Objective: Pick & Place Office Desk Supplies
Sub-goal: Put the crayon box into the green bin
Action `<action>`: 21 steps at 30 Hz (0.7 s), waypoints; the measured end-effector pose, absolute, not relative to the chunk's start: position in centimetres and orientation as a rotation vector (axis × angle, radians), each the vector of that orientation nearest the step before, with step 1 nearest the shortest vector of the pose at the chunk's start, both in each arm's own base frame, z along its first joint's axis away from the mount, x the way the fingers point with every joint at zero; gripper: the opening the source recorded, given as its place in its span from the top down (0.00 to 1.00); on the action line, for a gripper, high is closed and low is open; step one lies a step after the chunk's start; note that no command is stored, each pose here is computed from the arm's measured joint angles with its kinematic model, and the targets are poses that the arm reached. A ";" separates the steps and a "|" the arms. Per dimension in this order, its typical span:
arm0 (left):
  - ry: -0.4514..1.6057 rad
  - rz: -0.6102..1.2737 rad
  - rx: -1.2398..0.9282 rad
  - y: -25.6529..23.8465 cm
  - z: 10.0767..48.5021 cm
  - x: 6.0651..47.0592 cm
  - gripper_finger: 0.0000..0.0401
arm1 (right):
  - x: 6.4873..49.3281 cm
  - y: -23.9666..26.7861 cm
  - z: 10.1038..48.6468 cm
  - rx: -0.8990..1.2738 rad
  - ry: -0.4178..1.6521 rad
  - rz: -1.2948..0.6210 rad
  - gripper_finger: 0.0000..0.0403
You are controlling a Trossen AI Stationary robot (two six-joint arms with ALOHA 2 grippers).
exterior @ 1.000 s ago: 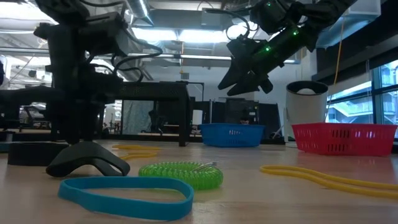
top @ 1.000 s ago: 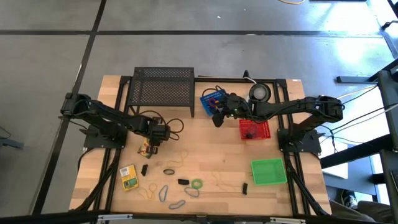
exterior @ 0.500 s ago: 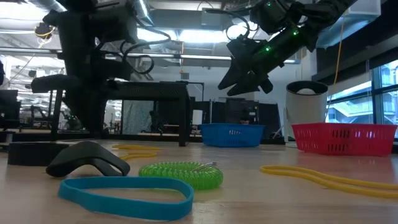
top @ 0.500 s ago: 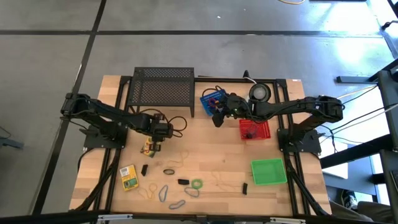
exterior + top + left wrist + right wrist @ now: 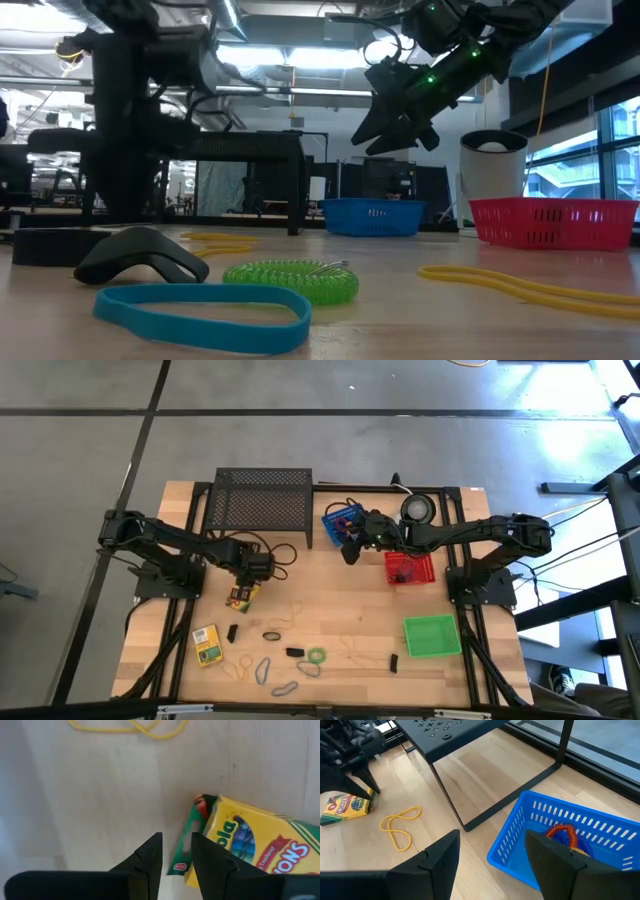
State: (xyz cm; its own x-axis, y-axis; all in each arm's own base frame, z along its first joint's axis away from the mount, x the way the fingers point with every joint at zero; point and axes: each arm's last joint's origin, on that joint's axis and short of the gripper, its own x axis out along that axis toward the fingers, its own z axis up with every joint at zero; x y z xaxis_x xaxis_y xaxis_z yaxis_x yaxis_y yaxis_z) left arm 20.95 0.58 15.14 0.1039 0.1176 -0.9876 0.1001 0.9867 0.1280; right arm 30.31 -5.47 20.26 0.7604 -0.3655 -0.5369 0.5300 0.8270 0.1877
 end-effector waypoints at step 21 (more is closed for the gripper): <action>1.452 -0.012 0.168 0.7 14.7 20.9 0.79 | 30.3 -5.5 20.3 0.341 0.507 -0.497 0.45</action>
State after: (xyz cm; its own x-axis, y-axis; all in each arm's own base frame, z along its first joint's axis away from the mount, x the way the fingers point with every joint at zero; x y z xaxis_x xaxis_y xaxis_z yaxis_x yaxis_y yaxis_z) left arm 20.94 0.74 14.70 0.1207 0.0932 -0.9883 0.1101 0.9882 0.1067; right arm 30.32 -5.45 20.26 0.7607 -0.3649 -0.5369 0.5293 0.8275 0.1875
